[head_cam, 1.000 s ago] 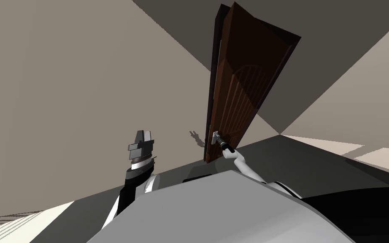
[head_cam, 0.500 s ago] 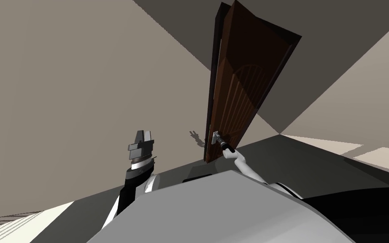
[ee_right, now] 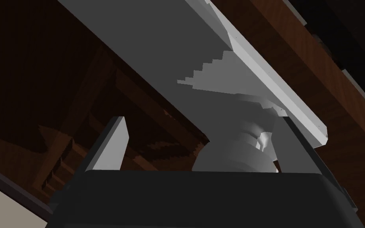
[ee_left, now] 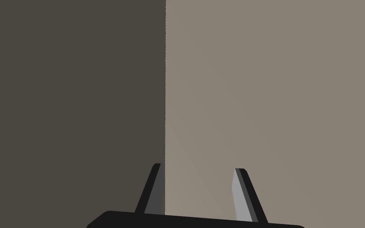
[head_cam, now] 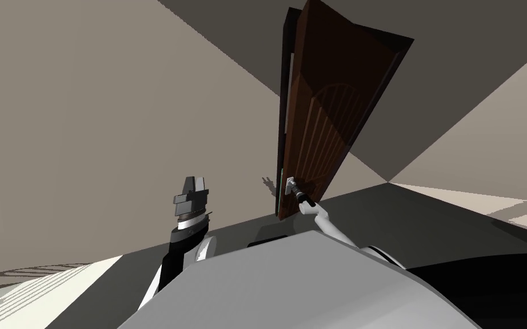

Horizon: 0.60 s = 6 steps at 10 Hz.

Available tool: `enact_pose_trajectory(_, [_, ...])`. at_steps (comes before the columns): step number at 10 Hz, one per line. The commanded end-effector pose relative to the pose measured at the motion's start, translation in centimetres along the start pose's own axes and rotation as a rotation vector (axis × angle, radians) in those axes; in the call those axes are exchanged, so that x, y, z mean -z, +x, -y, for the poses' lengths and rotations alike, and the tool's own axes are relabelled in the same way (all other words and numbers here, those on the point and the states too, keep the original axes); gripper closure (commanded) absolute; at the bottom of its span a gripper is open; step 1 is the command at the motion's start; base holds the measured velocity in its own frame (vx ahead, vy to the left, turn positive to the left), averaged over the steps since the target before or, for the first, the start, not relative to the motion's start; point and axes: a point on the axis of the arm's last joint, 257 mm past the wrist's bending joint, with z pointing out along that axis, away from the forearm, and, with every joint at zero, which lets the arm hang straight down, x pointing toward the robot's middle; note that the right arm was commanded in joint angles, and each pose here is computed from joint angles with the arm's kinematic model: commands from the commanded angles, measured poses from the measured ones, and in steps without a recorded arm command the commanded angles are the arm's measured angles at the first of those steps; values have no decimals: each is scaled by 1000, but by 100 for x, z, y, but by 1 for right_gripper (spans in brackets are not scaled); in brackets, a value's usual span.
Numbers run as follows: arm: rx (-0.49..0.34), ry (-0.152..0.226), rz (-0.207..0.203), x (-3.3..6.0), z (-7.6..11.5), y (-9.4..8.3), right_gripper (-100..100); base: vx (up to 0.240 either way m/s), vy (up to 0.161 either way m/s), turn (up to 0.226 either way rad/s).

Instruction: Pull the door open

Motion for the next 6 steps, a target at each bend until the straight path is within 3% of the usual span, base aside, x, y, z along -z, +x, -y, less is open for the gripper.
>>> enact_pose_trajectory(1, [-54,15,14,20,101,-100,100,-61,-60,63])
enact_pose_trajectory(6, [-246,-18,17,13,-50,-22,100,-77,-74,96])
